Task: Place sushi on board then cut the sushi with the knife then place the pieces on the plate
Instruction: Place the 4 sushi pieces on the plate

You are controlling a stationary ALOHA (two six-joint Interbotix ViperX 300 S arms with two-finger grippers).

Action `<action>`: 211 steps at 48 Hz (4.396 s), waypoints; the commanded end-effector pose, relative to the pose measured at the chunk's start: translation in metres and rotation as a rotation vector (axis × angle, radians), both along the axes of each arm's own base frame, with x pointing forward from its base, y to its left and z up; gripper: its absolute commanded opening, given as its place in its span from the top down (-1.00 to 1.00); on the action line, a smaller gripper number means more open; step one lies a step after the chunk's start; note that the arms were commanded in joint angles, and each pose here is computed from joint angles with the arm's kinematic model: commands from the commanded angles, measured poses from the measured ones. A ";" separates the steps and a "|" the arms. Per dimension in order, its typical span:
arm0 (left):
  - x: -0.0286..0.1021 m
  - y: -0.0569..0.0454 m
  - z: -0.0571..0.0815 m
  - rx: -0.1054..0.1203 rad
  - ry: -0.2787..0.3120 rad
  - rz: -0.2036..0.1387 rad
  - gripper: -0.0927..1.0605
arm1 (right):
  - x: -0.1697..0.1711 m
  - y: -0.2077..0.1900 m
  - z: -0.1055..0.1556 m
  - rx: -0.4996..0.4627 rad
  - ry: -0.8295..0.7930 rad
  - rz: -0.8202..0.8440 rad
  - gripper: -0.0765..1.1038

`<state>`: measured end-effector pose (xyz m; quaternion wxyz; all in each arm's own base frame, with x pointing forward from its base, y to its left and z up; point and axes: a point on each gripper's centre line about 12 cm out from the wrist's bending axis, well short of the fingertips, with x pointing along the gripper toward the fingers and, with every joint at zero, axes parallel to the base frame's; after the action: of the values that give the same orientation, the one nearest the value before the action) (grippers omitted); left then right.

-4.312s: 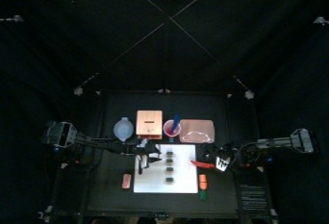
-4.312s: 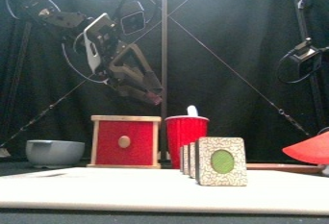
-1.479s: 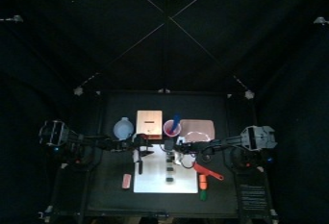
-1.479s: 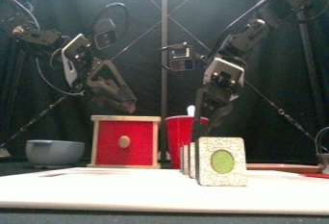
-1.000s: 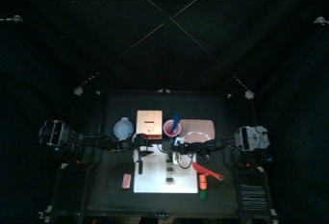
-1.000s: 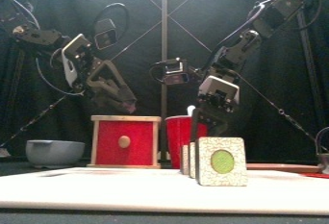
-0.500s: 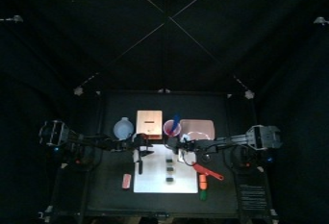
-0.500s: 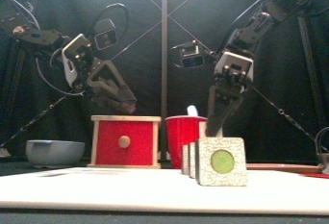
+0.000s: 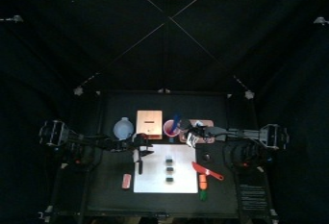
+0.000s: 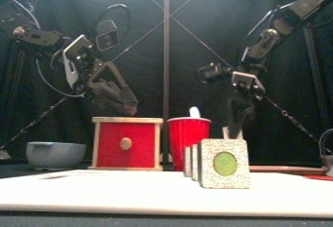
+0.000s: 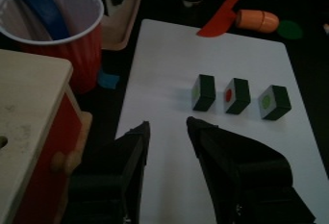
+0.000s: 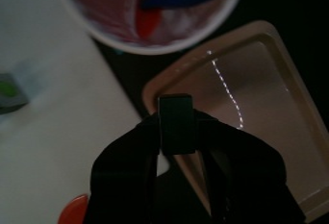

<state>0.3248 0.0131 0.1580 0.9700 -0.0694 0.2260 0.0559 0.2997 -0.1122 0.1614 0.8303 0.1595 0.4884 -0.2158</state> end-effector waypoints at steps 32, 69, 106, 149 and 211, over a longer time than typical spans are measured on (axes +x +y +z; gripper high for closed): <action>0.002 0.005 0.004 -0.015 -0.017 0.030 -0.48 | 0.009 -0.032 -0.036 0.104 -0.017 -0.172 -0.29; 0.005 0.004 0.008 -0.019 -0.028 0.031 -0.48 | 0.028 0.031 0.038 0.042 -0.113 0.060 -0.59; 0.003 0.004 0.005 -0.029 -0.021 0.039 -0.48 | 0.094 0.122 0.008 -0.002 -0.046 0.379 -0.59; 0.001 0.005 0.002 -0.029 -0.011 0.043 -0.48 | 0.110 0.132 -0.017 0.028 -0.015 0.380 -0.08; 0.004 0.005 -0.003 -0.033 0.004 0.046 -0.48 | -0.022 -0.041 -0.034 0.054 0.085 -0.159 -0.27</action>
<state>0.3228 0.0170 0.1475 0.9638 -0.0882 0.2406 0.0731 0.2745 -0.1500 0.1195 0.7747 0.2138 0.5291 -0.2723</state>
